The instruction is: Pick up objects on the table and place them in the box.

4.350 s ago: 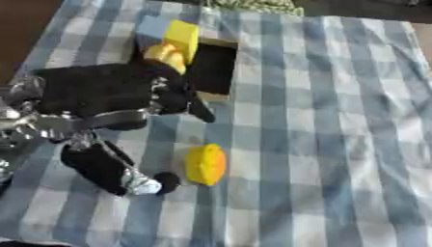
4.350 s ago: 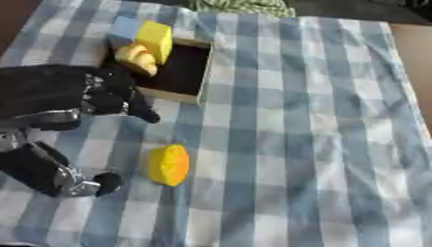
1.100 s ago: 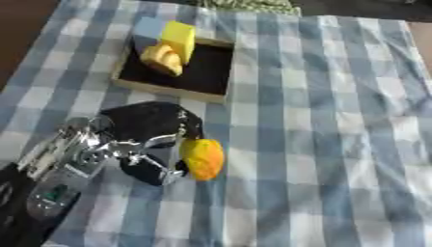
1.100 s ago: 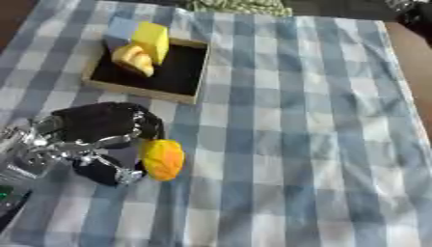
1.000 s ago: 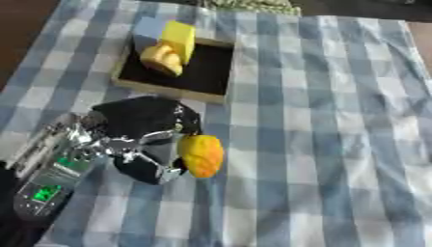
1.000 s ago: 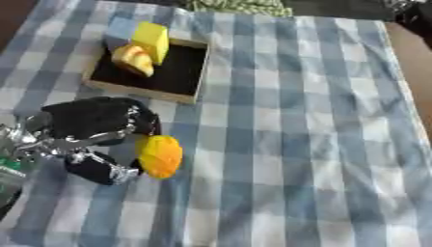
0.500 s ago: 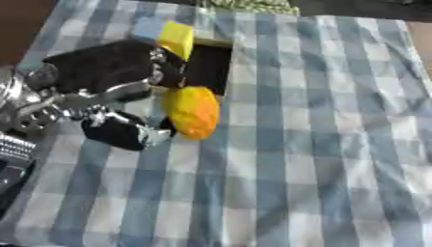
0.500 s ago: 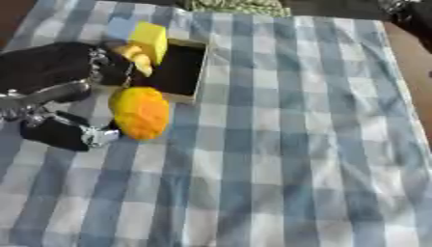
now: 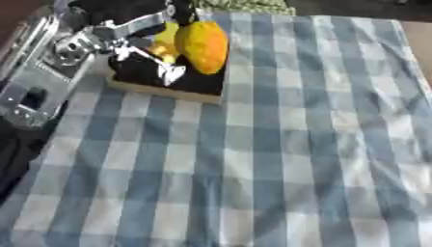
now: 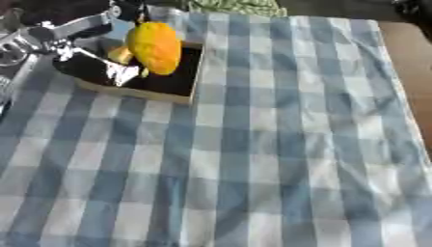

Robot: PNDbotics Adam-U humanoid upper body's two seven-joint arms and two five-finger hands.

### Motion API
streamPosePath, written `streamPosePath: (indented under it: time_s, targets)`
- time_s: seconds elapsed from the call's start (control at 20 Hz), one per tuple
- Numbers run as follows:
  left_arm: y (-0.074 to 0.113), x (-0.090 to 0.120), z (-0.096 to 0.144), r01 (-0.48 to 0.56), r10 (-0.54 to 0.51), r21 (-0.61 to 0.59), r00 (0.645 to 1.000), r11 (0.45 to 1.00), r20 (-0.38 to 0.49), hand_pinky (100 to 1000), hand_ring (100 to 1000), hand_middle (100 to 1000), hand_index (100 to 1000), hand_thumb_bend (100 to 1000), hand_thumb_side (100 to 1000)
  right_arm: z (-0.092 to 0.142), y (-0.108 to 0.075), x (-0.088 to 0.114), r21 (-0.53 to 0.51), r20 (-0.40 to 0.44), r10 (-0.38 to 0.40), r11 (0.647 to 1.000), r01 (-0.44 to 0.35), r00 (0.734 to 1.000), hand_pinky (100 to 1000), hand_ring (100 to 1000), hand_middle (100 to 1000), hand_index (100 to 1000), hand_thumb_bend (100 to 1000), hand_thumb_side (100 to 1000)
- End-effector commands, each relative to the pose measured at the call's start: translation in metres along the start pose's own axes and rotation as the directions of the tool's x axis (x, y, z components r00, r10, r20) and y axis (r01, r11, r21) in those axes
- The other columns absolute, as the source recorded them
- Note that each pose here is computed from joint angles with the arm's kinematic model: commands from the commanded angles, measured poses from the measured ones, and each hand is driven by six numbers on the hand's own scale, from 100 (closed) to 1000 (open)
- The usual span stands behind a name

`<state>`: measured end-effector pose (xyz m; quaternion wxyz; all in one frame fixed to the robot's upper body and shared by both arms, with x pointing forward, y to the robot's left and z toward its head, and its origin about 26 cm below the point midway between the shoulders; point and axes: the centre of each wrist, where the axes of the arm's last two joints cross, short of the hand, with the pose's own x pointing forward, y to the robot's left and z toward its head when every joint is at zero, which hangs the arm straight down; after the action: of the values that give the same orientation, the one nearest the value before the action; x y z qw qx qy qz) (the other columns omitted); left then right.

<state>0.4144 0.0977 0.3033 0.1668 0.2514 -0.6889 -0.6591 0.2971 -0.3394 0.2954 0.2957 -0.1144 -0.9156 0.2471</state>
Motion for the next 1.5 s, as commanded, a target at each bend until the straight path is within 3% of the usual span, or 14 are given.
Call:
streamPosePath:
  time_s: [0.05,0.3,0.4,0.75,1.15,1.5]
  targets:
    - [0.004,-0.012,-0.007,0.039,-0.037,0.037,0.998,0.999,-0.043,848,722,629,689,160,139,-0.006,-0.007,0.011,0.008,0.036,0.025,1.000,-0.025,0.999,1000,894,494,703,100,470]
    - [-0.003,-0.021,-0.016,0.114,-0.110,0.054,0.991,0.992,-0.079,836,730,641,686,312,140,-0.005,-0.006,0.009,0.010,0.030,0.022,1.000,-0.022,0.999,1000,894,492,702,100,468]
    - [-0.008,-0.024,-0.018,0.149,-0.144,0.044,0.985,0.988,-0.097,836,734,647,691,333,149,-0.005,-0.006,0.009,0.012,0.028,0.019,1.000,-0.020,0.999,1000,894,492,702,100,470]
    - [-0.034,-0.037,-0.026,0.136,-0.134,-0.002,0.979,0.991,-0.151,844,734,648,698,281,153,-0.004,-0.006,0.008,0.008,0.023,0.014,1.000,-0.014,1.000,1000,895,491,702,100,470]
    - [-0.045,-0.040,-0.029,0.145,-0.146,-0.019,0.973,0.989,-0.180,848,749,668,753,360,160,-0.003,-0.005,0.006,0.008,0.017,0.009,1.000,-0.010,1.000,1000,895,490,702,100,470]
    - [-0.053,-0.044,-0.028,0.161,-0.166,-0.039,0.960,0.986,-0.224,878,793,739,884,458,150,-0.001,-0.005,0.005,0.008,0.010,0.005,1.000,-0.005,1.000,1000,895,488,701,100,470]
